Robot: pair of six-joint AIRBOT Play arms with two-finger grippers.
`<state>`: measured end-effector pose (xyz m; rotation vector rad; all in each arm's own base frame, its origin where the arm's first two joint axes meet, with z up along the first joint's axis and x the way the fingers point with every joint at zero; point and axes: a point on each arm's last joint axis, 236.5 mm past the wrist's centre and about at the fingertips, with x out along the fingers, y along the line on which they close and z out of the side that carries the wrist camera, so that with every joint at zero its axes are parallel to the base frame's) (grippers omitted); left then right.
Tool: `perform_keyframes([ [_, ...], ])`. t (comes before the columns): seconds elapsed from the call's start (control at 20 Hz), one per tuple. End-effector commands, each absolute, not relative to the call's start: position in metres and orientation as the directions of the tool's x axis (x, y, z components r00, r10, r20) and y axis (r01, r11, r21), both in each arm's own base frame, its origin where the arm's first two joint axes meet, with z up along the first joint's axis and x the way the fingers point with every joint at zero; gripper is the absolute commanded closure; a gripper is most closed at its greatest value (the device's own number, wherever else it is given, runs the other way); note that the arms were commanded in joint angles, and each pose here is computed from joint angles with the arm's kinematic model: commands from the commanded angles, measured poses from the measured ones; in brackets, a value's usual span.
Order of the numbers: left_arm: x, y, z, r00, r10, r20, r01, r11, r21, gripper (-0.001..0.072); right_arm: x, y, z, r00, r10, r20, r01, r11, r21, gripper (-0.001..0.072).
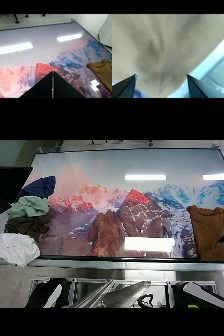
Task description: Fold the shirts.
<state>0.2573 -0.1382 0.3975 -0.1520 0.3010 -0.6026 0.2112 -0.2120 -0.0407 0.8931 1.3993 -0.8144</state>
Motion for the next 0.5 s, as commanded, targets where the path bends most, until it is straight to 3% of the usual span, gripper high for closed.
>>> perform_keyframes([
  [0.0,0.265,-0.137,0.400,0.791,-0.572,-0.219,0.527,0.818,-0.232,0.0693,0.231,-0.210,0.038,0.088,0.061,-0.994,0.869,0.482,0.107,0.0010],
  [0.05,0.269,-0.137,0.397,0.788,-0.572,-0.229,0.524,0.818,-0.238,0.0693,0.260,-0.206,0.074,0.217,0.034,-0.975,0.837,0.508,0.204,0.0013],
  [0.1,0.275,-0.137,0.391,0.782,-0.573,-0.247,0.521,0.817,-0.247,0.0693,0.291,-0.197,0.111,0.357,0.015,-0.934,0.771,0.560,0.304,0.0085],
  [0.15,0.282,-0.138,0.383,0.770,-0.576,-0.274,0.518,0.816,-0.258,0.0693,0.321,-0.178,0.149,0.495,0.017,-0.869,0.662,0.640,0.389,0.0394],
  [0.2,0.288,-0.139,0.372,0.755,-0.579,-0.308,0.514,0.814,-0.270,0.0693,0.343,-0.152,0.180,0.595,0.032,-0.803,0.547,0.716,0.434,0.0640],
  [0.3,0.301,-0.143,0.346,0.707,-0.590,-0.390,0.507,0.807,-0.303,0.0694,0.367,-0.098,0.221,0.705,0.064,-0.706,0.377,0.809,0.450,0.0641],
  [0.35,0.306,-0.144,0.331,0.675,-0.596,-0.436,0.497,0.803,-0.329,0.0694,0.370,-0.067,0.229,0.720,0.104,-0.687,0.301,0.844,0.443,0.0689],
  [0.45,0.306,-0.152,0.308,0.625,-0.612,-0.485,0.488,0.791,-0.369,0.0694,0.369,0.005,0.229,0.712,0.224,-0.666,0.109,0.901,0.419,0.0686],
])
